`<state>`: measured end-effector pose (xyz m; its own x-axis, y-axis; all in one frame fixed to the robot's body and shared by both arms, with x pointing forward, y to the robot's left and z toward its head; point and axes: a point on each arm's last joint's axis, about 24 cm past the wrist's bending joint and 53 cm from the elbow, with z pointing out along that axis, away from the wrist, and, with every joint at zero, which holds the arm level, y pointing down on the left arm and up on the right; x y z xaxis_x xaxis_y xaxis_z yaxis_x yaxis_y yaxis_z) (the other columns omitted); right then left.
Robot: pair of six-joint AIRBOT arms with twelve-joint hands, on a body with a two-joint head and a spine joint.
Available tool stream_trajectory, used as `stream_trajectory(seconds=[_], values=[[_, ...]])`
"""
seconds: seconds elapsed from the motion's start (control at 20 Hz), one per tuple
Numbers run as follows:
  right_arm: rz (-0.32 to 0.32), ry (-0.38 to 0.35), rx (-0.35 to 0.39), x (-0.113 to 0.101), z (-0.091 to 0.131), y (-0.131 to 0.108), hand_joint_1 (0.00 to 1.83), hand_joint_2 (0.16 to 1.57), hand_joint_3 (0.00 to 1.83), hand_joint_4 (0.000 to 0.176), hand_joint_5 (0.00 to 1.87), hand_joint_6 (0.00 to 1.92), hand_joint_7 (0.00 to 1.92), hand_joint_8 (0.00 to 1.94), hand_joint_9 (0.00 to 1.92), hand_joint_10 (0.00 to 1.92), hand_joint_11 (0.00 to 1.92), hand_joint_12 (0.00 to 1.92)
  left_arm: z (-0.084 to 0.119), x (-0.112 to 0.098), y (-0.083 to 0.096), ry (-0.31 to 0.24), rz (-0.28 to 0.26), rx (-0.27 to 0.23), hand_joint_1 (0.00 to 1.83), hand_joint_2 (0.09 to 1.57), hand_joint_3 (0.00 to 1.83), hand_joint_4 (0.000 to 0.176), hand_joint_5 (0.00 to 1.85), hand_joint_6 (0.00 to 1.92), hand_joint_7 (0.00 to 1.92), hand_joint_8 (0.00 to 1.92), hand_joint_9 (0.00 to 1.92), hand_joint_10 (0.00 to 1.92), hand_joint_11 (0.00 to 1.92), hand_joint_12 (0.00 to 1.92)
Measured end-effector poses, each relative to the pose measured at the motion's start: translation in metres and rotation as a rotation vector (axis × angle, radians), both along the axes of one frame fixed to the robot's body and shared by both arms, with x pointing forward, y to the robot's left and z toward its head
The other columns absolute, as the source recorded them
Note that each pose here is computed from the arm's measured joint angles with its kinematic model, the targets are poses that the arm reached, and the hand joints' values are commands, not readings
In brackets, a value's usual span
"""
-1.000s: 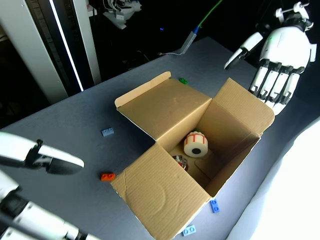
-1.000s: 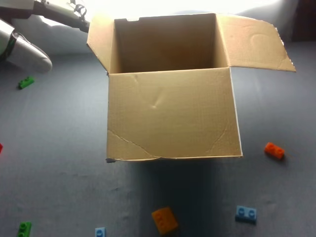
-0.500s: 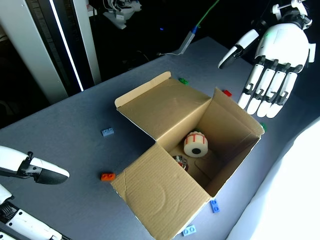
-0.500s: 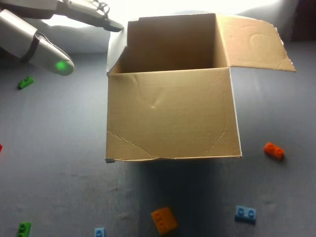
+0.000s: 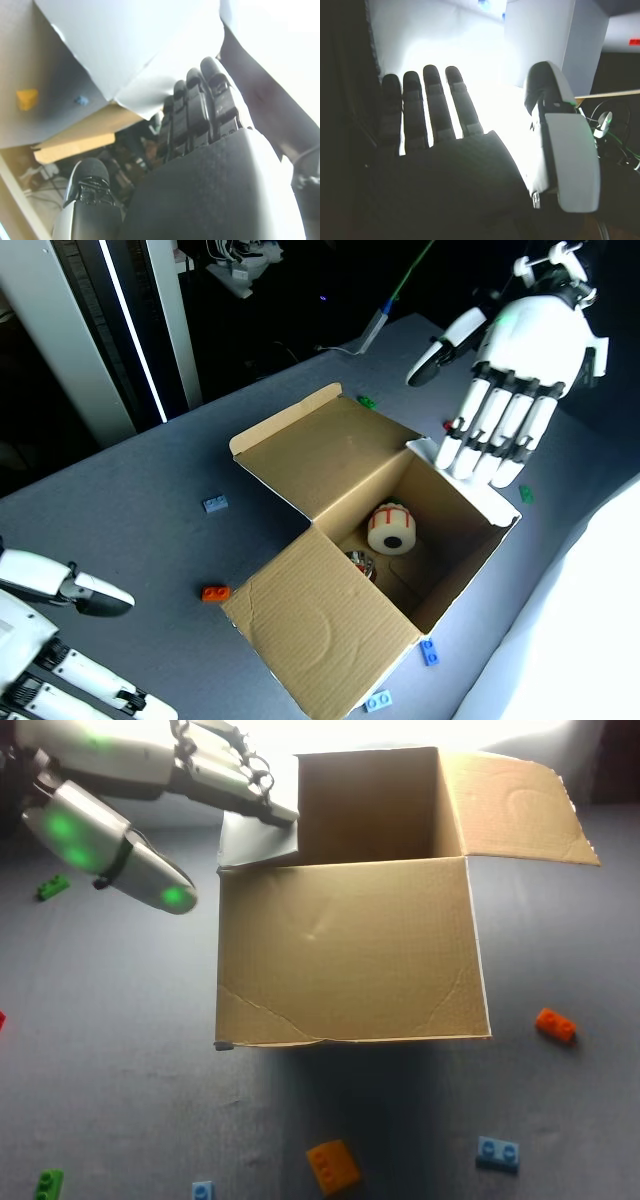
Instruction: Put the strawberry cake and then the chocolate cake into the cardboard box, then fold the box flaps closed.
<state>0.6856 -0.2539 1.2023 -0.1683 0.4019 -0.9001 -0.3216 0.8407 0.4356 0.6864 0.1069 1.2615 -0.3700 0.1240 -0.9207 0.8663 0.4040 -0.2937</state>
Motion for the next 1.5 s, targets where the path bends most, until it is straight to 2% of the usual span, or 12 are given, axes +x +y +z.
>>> stream_trajectory(seconds=[0.15, 0.4, 0.65, 0.75, 0.95, 1.15, 1.25, 1.4, 1.5], values=[[0.016, 0.014, 0.0, 0.004, -0.016, 0.01, 0.0, 1.26, 0.01, 0.0, 0.16, 0.0, 0.2, 0.0, 0.15, 0.0, 0.0, 0.37, -0.008, -0.004, -0.007, -0.006, -0.013, 0.016, 0.0, 1.21, 0.01, 0.0, 0.13, 0.0, 0.2, 0.0, 0.2, 0.0, 0.0, 0.66], [0.067, -0.005, 0.033, 0.011, -0.02, 0.048, 0.0, 1.26, 0.0, 0.0, 0.19, 0.01, 0.24, 0.01, 0.2, 0.01, 0.0, 0.5, -0.021, -0.01, -0.015, -0.014, -0.028, 0.044, 0.0, 1.2, 0.0, 0.0, 0.15, 0.0, 0.22, 0.0, 0.21, 0.0, 0.0, 0.7], [0.089, -0.014, 0.053, 0.016, -0.019, 0.07, 0.0, 1.24, 0.0, 0.0, 0.17, 0.0, 0.23, 0.0, 0.22, 0.01, 0.0, 0.62, -0.036, -0.01, -0.017, 0.004, -0.017, 0.057, 0.0, 1.18, 0.0, 0.0, 0.19, 0.01, 0.27, 0.01, 0.26, 0.01, 0.0, 0.79], [0.099, -0.023, 0.057, 0.018, -0.017, 0.077, 0.0, 1.23, 0.0, 0.0, 0.18, 0.01, 0.23, 0.0, 0.22, 0.01, 0.0, 0.62, -0.04, -0.01, -0.017, 0.009, -0.014, 0.061, 0.0, 1.17, 0.0, 0.0, 0.16, 0.0, 0.24, 0.0, 0.24, 0.0, 0.0, 0.75], [0.102, -0.058, 0.091, 0.024, 0.002, 0.083, 0.0, 1.22, 0.0, 0.0, 0.16, 0.01, 0.19, 0.0, 0.17, 0.0, 0.0, 0.52, -0.043, -0.01, -0.017, 0.025, -0.009, 0.051, 0.0, 1.17, 0.0, 0.0, 0.18, 0.01, 0.25, 0.01, 0.25, 0.0, 0.0, 0.79], [0.101, -0.107, 0.136, 0.029, 0.033, 0.087, 0.0, 1.22, 0.0, 0.0, 0.18, 0.01, 0.18, 0.0, 0.14, 0.0, 0.0, 0.43, -0.043, -0.01, -0.017, 0.027, -0.009, 0.05, 0.0, 1.17, 0.0, 0.0, 0.19, 0.01, 0.25, 0.0, 0.24, 0.0, 0.0, 0.79], [0.096, -0.129, 0.152, 0.028, 0.048, 0.083, 0.0, 1.23, 0.0, 0.0, 0.18, 0.01, 0.19, 0.0, 0.14, 0.0, 0.0, 0.45, -0.043, -0.01, -0.016, 0.028, -0.008, 0.048, 0.0, 1.16, 0.0, 0.0, 0.18, 0.0, 0.25, 0.0, 0.24, 0.0, 0.0, 0.77], [0.088, -0.167, 0.184, 0.025, 0.072, 0.078, 0.0, 1.24, 0.0, 0.0, 0.18, 0.0, 0.2, 0.0, 0.14, 0.0, 0.0, 0.47, -0.036, -0.007, -0.014, 0.011, -0.005, 0.053, 0.0, 1.17, 0.0, 0.0, 0.18, 0.0, 0.24, 0.0, 0.24, 0.0, 0.0, 0.75], [0.108, -0.19, 0.18, 0.018, 0.083, 0.082, 0.0, 1.24, 0.0, 0.0, 0.19, 0.0, 0.21, 0.0, 0.16, 0.01, 0.0, 0.5, -0.023, -0.003, -0.011, -0.009, -0.001, 0.038, 0.0, 1.17, 0.0, 0.0, 0.19, 0.0, 0.24, 0.0, 0.23, 0.0, 0.0, 0.73]])
